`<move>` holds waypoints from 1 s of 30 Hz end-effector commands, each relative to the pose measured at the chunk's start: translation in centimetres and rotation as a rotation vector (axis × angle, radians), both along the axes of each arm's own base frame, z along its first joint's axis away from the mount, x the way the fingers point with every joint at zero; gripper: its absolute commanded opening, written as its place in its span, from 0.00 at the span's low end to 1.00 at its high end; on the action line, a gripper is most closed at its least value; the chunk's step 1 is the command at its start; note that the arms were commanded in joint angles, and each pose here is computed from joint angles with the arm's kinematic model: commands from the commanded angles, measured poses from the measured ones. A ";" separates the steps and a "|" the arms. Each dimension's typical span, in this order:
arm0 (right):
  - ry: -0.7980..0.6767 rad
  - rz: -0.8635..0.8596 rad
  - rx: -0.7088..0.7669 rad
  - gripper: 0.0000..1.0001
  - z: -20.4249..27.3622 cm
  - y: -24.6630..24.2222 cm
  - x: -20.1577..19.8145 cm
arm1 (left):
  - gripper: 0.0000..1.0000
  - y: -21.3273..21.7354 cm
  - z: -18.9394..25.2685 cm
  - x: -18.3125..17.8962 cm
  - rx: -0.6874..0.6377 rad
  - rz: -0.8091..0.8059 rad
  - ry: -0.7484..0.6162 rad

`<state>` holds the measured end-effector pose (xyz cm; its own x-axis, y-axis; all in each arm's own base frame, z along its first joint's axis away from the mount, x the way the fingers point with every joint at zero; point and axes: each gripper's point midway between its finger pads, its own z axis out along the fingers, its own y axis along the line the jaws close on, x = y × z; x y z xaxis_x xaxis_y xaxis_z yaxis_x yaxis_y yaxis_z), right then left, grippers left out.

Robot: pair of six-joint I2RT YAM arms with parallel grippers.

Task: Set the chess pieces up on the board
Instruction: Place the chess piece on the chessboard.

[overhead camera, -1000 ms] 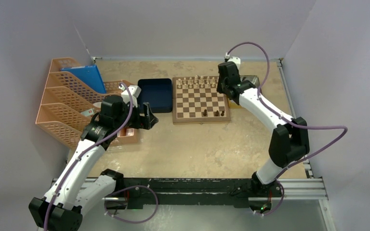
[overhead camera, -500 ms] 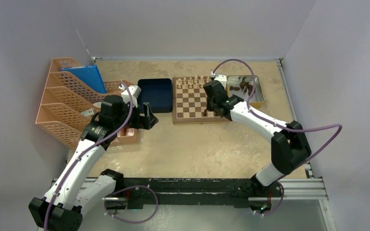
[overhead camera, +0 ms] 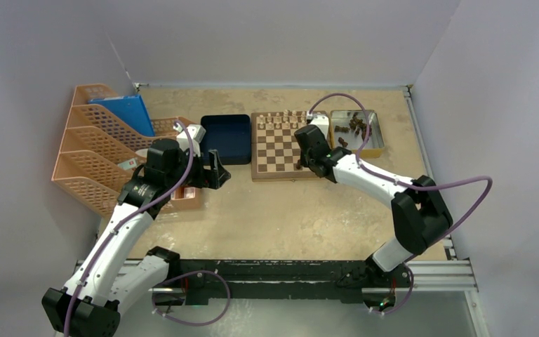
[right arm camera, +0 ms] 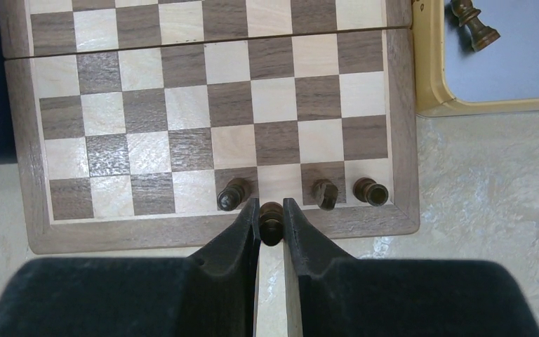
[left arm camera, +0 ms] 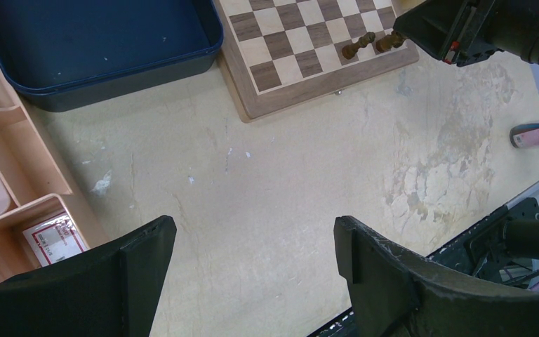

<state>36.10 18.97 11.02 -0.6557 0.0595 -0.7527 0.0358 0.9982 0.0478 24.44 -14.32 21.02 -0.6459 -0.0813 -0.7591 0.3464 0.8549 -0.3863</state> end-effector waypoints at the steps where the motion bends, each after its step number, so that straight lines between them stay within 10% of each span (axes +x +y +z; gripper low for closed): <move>1: -0.070 -0.039 0.001 0.17 0.5 0.0 1.1 | 0.84 -0.5 0.6 0.1 -0.015 -0.019 -0.028; 30: -0.033 -0.050 -0.055 0.19 -3.4 -0.3 1.4 | 0.84 -0.4 0.7 0.1 -0.014 -0.016 -0.030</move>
